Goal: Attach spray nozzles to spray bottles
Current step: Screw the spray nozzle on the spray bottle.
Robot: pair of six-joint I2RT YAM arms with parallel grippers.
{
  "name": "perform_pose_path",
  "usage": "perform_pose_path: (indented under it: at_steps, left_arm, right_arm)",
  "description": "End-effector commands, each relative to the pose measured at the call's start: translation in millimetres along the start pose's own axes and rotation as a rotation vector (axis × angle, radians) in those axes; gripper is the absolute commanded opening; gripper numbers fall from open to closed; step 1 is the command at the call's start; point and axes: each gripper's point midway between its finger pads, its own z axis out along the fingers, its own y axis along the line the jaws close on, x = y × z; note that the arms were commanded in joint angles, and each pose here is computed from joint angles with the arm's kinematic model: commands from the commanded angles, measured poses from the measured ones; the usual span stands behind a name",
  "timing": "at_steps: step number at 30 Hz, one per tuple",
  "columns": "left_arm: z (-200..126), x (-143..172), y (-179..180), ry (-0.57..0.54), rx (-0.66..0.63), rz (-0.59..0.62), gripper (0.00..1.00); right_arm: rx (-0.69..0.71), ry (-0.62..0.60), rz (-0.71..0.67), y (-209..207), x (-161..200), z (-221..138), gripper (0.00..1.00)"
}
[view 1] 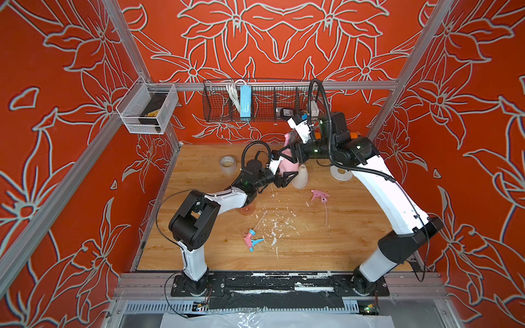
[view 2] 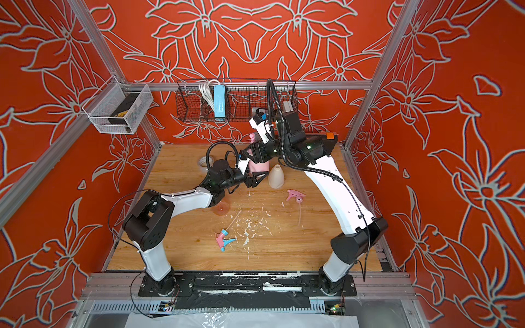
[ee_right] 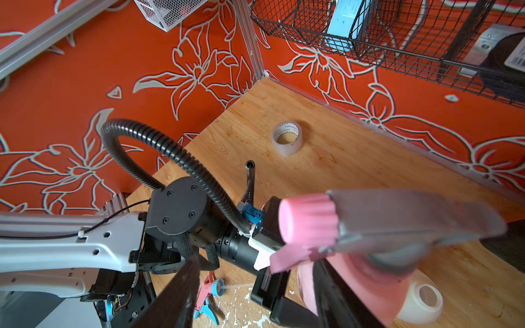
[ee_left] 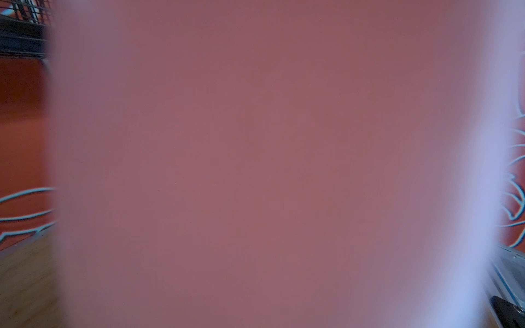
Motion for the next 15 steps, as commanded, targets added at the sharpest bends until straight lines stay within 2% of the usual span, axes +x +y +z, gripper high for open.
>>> perform_pose_path:
  at_steps: [1, 6, 10, 15]
  left_arm:
    - [2, -20, -12, -0.036, 0.043, 0.032, 0.43]
    - [1, -20, -19, -0.041, 0.09, 0.036, 0.43]
    - [-6, -19, -23, -0.037, 0.166, 0.025, 0.43]
    - [-20, -19, -33, -0.019, 0.285, 0.017, 0.43]
  right_arm:
    - [-0.034, -0.026, -0.008, 9, -13, 3, 0.62]
    - [-0.038, 0.007, -0.005, 10, -10, 4, 0.62]
    - [-0.059, 0.009, -0.065, 23, -8, -23, 0.65]
    - [-0.057, -0.137, -0.107, 17, -22, -66, 0.68]
